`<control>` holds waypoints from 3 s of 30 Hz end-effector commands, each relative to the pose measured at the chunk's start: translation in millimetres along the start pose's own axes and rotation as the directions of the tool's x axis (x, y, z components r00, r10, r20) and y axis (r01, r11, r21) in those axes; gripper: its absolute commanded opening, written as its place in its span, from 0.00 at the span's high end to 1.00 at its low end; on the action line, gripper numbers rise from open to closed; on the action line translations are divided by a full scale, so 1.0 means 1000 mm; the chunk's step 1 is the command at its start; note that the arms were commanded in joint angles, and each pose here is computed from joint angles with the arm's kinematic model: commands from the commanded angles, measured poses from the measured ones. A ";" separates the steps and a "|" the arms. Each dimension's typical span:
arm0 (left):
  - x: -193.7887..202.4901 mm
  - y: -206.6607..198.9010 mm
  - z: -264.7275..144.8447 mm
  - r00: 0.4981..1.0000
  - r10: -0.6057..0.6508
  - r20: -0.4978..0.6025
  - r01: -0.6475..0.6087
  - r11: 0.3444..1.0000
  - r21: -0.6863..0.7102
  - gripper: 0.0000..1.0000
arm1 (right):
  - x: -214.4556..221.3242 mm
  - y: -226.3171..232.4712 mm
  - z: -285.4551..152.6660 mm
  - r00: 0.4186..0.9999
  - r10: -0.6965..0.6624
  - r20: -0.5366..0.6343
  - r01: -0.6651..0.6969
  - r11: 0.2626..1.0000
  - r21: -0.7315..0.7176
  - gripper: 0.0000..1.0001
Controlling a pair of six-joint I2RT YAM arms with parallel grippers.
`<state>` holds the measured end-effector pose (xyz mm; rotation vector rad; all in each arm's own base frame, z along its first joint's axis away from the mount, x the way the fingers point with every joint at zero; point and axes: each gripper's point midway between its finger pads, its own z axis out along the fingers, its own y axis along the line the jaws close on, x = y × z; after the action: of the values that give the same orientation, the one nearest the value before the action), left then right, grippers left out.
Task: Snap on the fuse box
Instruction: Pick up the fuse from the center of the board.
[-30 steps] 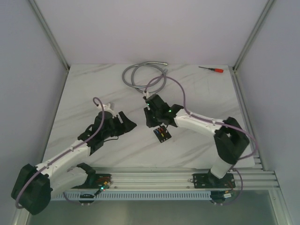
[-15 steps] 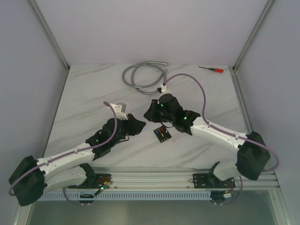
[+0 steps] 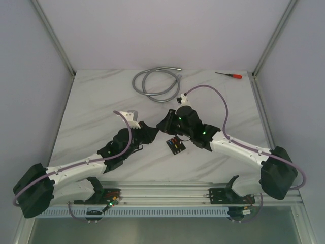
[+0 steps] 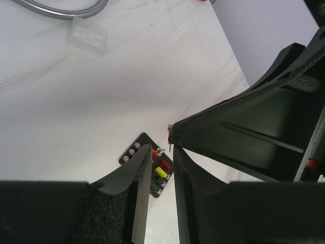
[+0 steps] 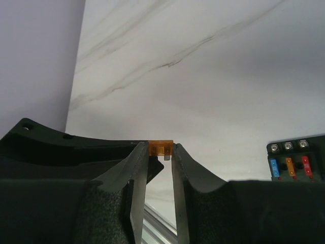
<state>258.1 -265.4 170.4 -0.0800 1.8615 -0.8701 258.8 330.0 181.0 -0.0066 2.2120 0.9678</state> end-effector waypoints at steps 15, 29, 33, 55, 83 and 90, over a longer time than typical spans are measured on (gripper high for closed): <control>-0.026 -0.020 0.004 0.993 -0.025 0.115 0.017 0.998 0.066 0.87 | 0.011 0.015 -0.002 0.985 0.170 -0.004 -0.169 0.980 -0.102 0.75; -0.023 0.003 -0.002 0.993 0.029 0.110 -0.029 1.000 -0.007 1.00 | -0.016 0.013 -0.022 0.994 0.052 0.101 -0.037 0.988 -0.148 0.42; -0.027 0.001 -0.007 0.995 0.052 0.087 -0.057 0.997 0.056 1.00 | -0.038 0.021 -0.039 0.975 -0.175 0.135 0.202 0.953 -0.227 0.37; -0.040 -0.112 -0.061 0.979 0.200 -0.049 -0.127 0.773 0.622 1.00 | -0.029 0.061 -0.109 0.764 -0.615 0.193 0.554 0.474 -0.685 0.58; -0.037 -0.112 -0.059 0.979 0.190 -0.067 -0.110 0.782 0.614 0.91 | -0.010 0.051 -0.109 0.746 -0.652 0.135 0.521 0.445 -0.728 1.00; -0.039 -0.064 -0.046 0.987 0.145 -0.064 -0.110 0.917 0.385 0.62 | -0.016 0.007 -0.084 0.774 -0.632 0.022 0.556 0.664 -0.500 1.00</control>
<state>197.8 -292.9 247.9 0.4653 1.7082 -1.2807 198.1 290.0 252.7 -1.1336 1.6733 1.2998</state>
